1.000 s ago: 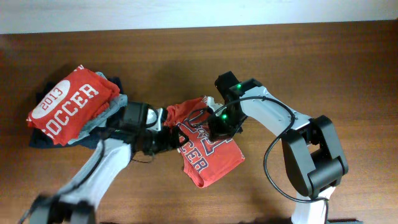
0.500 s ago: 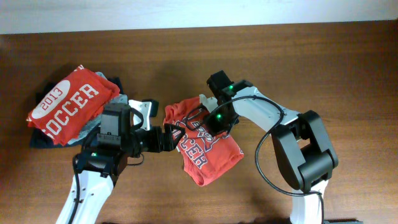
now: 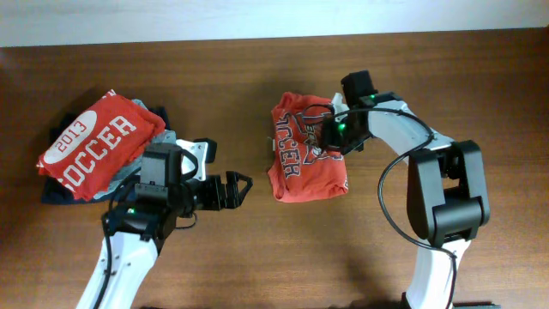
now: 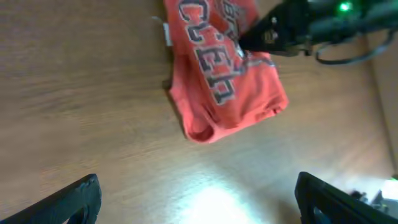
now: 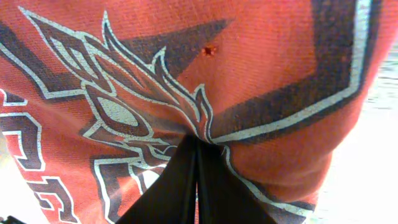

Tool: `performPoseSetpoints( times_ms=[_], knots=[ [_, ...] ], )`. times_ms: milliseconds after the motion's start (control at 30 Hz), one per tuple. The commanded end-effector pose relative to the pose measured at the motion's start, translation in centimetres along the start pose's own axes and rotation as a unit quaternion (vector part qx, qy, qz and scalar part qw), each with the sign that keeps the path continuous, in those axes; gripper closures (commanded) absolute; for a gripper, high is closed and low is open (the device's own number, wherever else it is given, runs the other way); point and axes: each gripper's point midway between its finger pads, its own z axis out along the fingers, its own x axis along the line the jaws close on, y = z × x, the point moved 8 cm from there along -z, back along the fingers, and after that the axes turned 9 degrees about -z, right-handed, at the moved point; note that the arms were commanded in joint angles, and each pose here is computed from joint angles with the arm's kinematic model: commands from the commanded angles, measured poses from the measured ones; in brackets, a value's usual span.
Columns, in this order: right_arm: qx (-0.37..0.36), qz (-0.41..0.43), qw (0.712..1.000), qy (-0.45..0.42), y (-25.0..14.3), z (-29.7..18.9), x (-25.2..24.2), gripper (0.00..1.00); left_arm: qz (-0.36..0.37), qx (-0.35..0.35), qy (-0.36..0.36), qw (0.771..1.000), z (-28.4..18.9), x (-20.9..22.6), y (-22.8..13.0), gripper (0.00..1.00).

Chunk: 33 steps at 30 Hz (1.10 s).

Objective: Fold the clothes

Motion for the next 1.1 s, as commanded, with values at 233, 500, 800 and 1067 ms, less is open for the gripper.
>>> performPoseSetpoints(
  times_ms=[233,500,800,1067],
  knots=[
    [0.1,-0.052,0.984,-0.138,-3.5,2.9,-2.8,0.96,-0.062,0.069,-0.085,0.992,10.0,3.3,1.5,0.01],
    [0.141,-0.102,0.975,-0.139,-4.9,3.3,-1.1,0.96,-0.066,0.076,-0.135,0.986,15.9,5.5,1.6,0.01],
    [0.188,-0.135,0.958,-0.167,-6.9,3.6,0.7,0.96,-0.105,0.118,-0.095,0.983,16.3,6.4,0.1,0.06],
    [0.201,-0.167,0.951,-0.166,-7.9,4.3,3.0,0.96,-0.15,0.153,-0.047,0.976,16.2,6.2,0.0,0.07]
  ],
)
